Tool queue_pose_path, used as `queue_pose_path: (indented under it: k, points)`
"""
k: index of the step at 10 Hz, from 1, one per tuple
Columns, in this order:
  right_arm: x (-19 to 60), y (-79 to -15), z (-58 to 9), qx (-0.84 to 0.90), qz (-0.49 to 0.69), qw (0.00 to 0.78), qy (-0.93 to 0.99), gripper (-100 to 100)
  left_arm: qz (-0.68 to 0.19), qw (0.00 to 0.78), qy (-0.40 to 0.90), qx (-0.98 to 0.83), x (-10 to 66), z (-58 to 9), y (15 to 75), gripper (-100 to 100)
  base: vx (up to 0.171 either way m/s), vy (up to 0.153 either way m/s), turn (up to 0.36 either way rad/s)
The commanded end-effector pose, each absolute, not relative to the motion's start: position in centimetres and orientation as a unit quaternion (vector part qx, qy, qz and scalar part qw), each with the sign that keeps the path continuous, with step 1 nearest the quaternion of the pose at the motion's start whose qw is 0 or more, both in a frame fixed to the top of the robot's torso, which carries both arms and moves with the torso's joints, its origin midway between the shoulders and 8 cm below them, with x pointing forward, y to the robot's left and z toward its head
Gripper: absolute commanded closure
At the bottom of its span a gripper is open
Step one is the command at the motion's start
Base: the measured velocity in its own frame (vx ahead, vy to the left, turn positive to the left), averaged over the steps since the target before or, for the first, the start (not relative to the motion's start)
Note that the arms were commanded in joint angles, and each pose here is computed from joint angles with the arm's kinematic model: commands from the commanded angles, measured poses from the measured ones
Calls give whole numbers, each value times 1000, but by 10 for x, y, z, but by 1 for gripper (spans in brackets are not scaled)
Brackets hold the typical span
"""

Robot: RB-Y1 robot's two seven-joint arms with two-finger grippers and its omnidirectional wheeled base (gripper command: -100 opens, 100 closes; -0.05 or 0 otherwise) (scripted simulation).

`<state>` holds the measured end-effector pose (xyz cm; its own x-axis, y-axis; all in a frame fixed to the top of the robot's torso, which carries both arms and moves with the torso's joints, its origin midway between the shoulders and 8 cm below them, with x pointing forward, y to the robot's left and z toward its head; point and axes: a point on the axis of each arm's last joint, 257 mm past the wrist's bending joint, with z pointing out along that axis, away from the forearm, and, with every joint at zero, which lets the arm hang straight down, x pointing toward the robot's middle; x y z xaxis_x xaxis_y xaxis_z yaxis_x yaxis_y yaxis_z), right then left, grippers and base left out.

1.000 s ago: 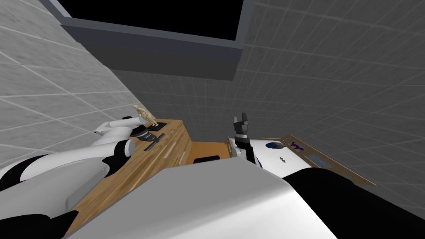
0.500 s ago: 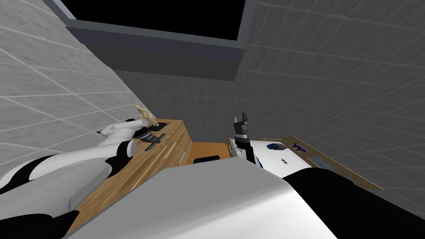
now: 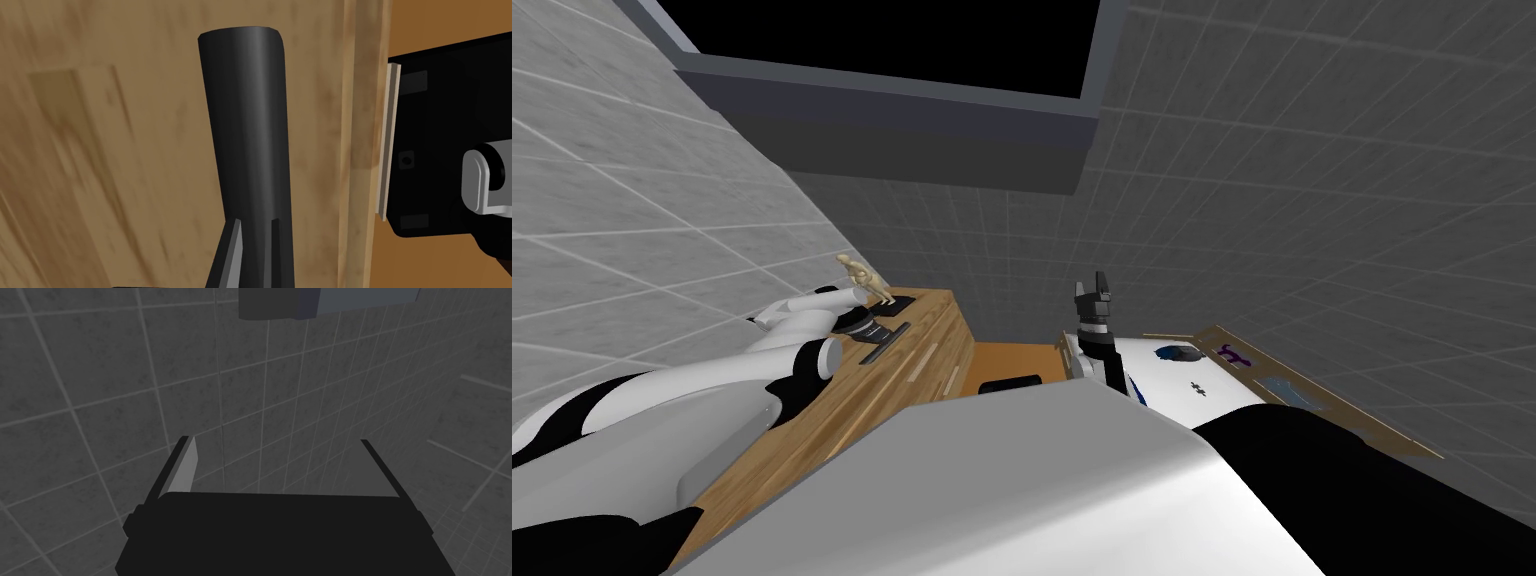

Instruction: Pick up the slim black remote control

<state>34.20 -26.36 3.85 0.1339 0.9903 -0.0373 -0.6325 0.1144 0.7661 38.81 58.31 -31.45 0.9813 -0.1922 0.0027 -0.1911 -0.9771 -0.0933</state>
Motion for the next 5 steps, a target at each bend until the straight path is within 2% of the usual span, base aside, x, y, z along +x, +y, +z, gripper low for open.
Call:
queue_pose_path:
  k: [1, 2, 4, 5]
  points:
    - [342, -264, 39, 307, 590, 687, 291, 0, -6, 46, 96, -994, 388, -314, 583, 0, 0, 0, 0]
    - [342, -264, 39, 307, 590, 687, 291, 0, -6, 47, 95, -994, 389, -303, 585, 100, -17, -1, -41]
    - [342, -264, 39, 307, 590, 687, 291, 0, -7, 48, 94, -994, 390, -301, 586, 100, -24, -1, -28]
    - [342, -264, 39, 307, 590, 687, 291, 0, -6, 47, 94, -994, 390, -299, 586, 0, 0, 0, 0]
